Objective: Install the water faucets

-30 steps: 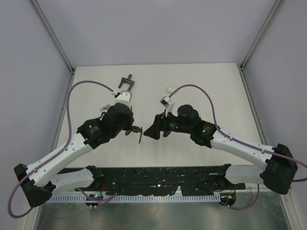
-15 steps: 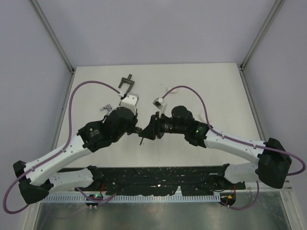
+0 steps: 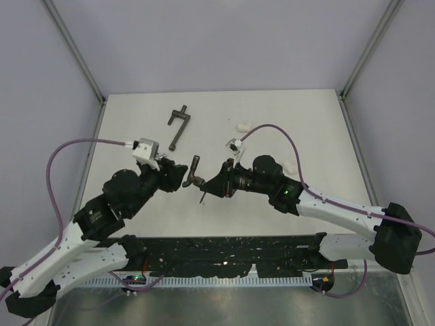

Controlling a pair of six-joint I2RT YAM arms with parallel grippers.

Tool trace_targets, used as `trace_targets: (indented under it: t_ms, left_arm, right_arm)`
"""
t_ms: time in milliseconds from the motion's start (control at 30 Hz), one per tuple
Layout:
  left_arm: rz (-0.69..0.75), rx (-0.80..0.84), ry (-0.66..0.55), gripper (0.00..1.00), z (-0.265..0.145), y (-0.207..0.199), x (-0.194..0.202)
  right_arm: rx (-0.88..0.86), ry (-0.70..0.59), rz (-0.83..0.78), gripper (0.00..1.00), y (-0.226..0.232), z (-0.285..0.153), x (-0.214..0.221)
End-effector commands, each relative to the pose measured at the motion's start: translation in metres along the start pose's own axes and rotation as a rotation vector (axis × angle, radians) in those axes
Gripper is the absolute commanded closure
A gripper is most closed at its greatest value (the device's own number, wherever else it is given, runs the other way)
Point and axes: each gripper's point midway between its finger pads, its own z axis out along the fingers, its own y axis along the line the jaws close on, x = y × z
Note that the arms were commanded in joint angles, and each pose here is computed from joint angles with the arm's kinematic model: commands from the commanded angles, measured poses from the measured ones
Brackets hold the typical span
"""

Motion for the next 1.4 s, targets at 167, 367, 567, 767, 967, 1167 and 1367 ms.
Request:
trace_targets:
  t_ms: [167, 367, 567, 767, 967, 1167, 1367]
  left_arm:
    - [-0.252, 0.195, -0.404, 0.21, -0.031, 0.004, -0.034]
    - [-0.318, 0.35, -0.424, 0.02, -0.035, -0.021, -0.044]
    - [-0.499, 0.623, -0.487, 0.0, -0.039, -0.055, -0.061]
    - [-0.595, 0.725, -0.427, 0.0, -0.03, -0.072, -0.062]
    - [-0.689, 0.86, -0.438, 0.0, -0.031, -0.087, -0.078]
    - [-0.765, 0.911, -0.451, 0.07, -0.027, -0.09, -0.084]
    - [-0.785, 0.94, -0.431, 0.19, -0.025, -0.095, -0.086]
  right_arm:
    - [-0.162, -0.394, -0.081, 0.95, 0.054, -0.044, -0.076]
    - [-0.243, -0.506, -0.103, 0.95, 0.07, -0.064, -0.087]
    - [-0.278, -0.539, -0.1, 0.95, 0.076, -0.07, -0.09]
    - [-0.313, -0.55, -0.118, 0.95, 0.082, -0.075, -0.09]
    - [-0.343, -0.538, -0.089, 0.95, 0.084, -0.072, -0.086]
    - [-0.339, -0.537, -0.06, 0.95, 0.077, -0.068, -0.082]
    - [-0.32, -0.539, -0.049, 0.95, 0.071, -0.065, -0.08]
